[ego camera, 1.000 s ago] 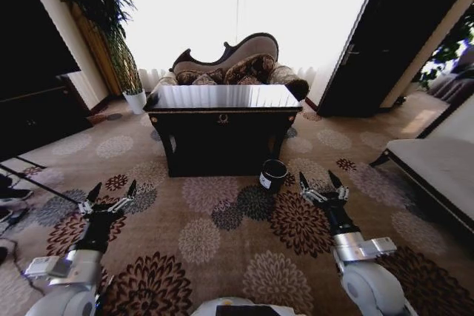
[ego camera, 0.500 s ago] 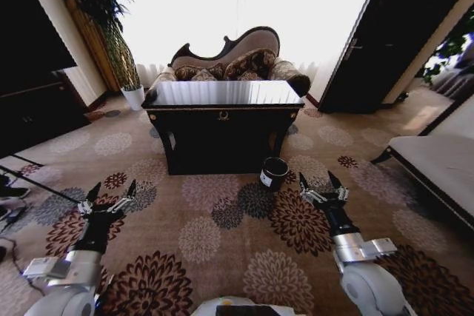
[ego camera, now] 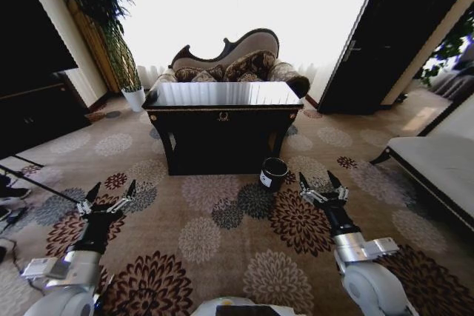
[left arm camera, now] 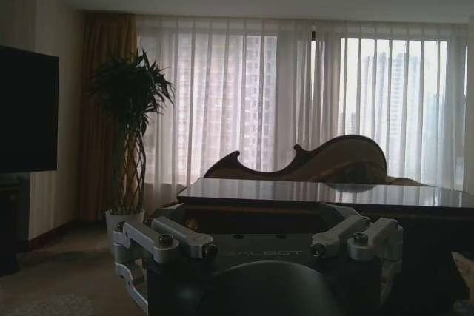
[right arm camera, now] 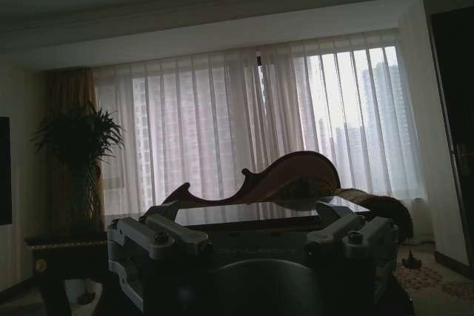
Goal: Move to the front of the table and place the trash on the table into the trash bin.
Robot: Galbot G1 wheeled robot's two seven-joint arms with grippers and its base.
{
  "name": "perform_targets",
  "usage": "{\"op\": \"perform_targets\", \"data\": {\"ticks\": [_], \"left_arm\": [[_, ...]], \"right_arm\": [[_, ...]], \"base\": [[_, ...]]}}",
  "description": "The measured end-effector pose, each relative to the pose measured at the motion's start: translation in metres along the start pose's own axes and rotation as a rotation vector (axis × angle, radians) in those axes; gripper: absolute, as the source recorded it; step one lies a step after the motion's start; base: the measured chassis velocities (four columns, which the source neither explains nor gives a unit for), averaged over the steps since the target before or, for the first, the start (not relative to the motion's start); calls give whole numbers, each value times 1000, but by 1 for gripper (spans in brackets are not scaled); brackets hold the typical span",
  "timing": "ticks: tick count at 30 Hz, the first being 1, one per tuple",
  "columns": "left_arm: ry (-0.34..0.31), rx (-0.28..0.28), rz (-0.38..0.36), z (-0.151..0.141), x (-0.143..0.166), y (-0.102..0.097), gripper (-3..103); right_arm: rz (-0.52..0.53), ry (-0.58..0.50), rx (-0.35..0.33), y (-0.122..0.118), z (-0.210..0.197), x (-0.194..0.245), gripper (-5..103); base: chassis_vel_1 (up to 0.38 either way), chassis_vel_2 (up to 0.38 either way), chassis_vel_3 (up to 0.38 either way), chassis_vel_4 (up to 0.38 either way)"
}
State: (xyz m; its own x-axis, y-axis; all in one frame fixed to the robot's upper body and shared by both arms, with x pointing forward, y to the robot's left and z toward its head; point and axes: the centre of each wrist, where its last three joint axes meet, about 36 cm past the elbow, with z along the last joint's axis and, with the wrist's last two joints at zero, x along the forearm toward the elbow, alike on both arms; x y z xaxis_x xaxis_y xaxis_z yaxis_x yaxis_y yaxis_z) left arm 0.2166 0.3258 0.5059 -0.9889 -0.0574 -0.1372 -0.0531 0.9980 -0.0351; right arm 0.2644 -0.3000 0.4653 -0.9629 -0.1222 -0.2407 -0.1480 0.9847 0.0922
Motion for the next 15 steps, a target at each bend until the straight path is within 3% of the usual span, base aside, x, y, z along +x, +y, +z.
{"op": "perform_targets", "data": {"ticks": [15], "left_arm": [[-2,1,7,5,-2,-1,100]], "right_arm": [[16,-10,-10,4,6,1,100]], "base": [[-98,69,87,-82]]}}
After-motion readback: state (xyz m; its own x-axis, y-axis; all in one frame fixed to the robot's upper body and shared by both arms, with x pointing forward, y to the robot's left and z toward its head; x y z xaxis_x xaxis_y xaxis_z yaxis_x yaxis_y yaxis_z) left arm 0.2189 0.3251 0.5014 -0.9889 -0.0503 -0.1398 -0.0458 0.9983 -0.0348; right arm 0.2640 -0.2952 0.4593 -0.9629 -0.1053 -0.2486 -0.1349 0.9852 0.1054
